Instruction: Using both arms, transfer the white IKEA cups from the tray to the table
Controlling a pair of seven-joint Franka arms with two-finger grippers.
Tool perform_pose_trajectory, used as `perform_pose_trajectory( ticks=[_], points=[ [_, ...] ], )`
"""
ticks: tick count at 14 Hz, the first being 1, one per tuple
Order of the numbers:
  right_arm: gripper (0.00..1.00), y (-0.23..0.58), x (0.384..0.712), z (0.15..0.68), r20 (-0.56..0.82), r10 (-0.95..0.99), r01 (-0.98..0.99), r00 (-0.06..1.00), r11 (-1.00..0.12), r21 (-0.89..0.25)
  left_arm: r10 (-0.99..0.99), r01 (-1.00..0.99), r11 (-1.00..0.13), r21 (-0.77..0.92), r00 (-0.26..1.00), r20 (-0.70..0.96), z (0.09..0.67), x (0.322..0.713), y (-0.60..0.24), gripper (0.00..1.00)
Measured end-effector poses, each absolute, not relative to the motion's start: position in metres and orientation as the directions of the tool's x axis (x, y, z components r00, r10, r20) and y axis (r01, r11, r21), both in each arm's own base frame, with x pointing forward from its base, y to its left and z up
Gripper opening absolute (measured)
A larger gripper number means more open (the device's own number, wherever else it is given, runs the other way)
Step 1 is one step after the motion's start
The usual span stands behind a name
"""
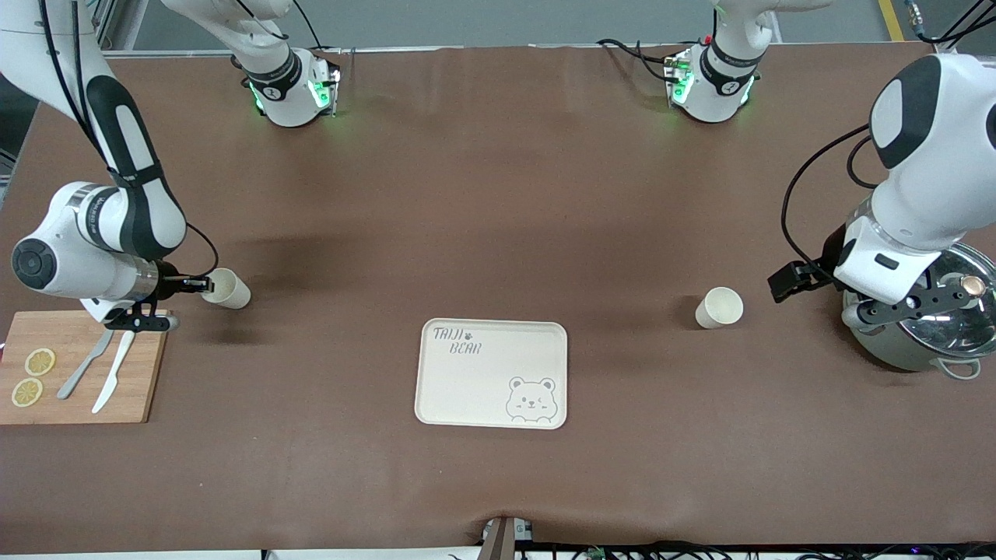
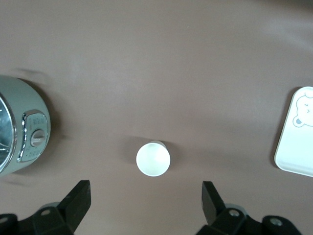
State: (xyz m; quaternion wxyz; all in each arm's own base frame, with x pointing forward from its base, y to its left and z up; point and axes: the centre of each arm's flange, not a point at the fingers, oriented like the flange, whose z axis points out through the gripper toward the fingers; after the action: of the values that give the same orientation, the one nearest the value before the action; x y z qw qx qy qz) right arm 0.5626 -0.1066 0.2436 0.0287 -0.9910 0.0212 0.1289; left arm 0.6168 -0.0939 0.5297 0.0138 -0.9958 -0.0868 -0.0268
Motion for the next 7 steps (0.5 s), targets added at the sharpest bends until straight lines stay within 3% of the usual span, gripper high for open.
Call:
perform_pose_trajectory(
  ticks=[6,7],
  points=[
    [0.97,-0.102,0.620,0.362,-0.283,0.000,-0.021,0.959,-0.997,-0.072,0.178,0.177,-0.983,-0.051,0.984,0.003,0.567,0.592,-0.091,1.00],
    [1.00,-0.101,0.629,0.394,-0.276,0.005,-0.015,0.961,-0.997,-0.073,0.179,0.178,-0.982,-0.056,0.984,-0.007,0.576,0.588,-0.091,1.00]
  ],
)
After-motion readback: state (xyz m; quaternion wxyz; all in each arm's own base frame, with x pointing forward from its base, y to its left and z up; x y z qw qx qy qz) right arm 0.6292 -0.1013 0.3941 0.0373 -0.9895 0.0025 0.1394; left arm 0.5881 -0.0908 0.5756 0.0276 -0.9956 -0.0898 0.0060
